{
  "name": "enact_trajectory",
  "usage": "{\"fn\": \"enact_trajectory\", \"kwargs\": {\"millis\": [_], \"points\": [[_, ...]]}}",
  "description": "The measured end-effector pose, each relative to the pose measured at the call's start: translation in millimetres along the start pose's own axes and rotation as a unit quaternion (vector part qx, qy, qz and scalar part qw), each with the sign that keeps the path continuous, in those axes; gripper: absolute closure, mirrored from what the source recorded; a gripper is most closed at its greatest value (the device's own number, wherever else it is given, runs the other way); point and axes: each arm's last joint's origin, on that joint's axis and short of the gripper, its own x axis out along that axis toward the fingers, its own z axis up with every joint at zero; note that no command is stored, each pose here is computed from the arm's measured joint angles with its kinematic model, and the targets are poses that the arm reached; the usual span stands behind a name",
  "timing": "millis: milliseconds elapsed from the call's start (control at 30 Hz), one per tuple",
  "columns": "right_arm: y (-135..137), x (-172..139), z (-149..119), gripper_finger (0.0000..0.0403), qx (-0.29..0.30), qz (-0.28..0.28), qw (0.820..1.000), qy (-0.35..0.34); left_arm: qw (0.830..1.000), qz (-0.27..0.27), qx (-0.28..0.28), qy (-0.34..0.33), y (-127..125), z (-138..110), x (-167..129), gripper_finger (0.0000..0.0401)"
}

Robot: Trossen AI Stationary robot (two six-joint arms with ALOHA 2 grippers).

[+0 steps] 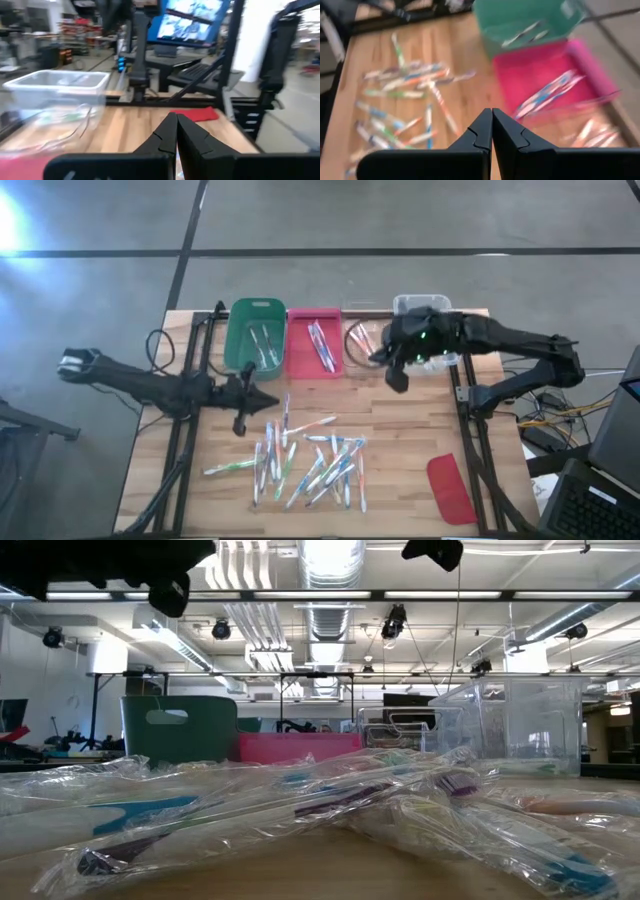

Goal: Pick & Place Toothbrushes
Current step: Put the green toothbrush into the white bin

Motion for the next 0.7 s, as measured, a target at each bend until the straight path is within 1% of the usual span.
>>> {"fn": "enact_trajectory", "kwargs": {"millis": [200, 267, 333, 433, 500, 567, 633, 700], "points": [[23, 22, -29, 0.0394, -0.009, 0.02, 0.998, 0.057, 0.998, 0.049, 0.006, 0.034, -31, -2, -5, 0.0391], [29, 27, -37, 0.0394, -0.01, 0.026, 0.997, 0.072, 0.996, 0.06, 0.016, 0.057, -39, 0, -7, 0.0391], [34, 30, -44, 0.0394, -0.013, 0.031, 0.996, 0.083, 0.994, 0.064, 0.029, 0.089, -45, -1, -10, 0.0391], [41, 35, -53, 0.0394, -0.024, 0.031, 0.995, 0.097, 0.989, 0.051, 0.03, 0.137, -52, 1, -13, 0.0391], [43, 36, -56, 0.0394, -0.028, 0.033, 0.994, 0.102, 0.981, 0.037, 0.032, 0.187, -53, 0, -16, 0.0391], [45, 37, -59, 0.0394, -0.03, 0.028, 0.994, 0.104, 0.969, 0.031, 0.018, 0.245, -54, -3, -20, 0.0391], [46, 38, -61, 0.0394, -0.034, 0.019, 0.994, 0.105, 0.954, 0.026, -0.008, 0.3, -54, -8, -23, 0.0383], [46, 39, -62, 0.0394, -0.027, 0.013, 0.994, 0.105, 0.937, 0.034, -0.039, 0.345, -54, -14, -25, 0.0367]]}}
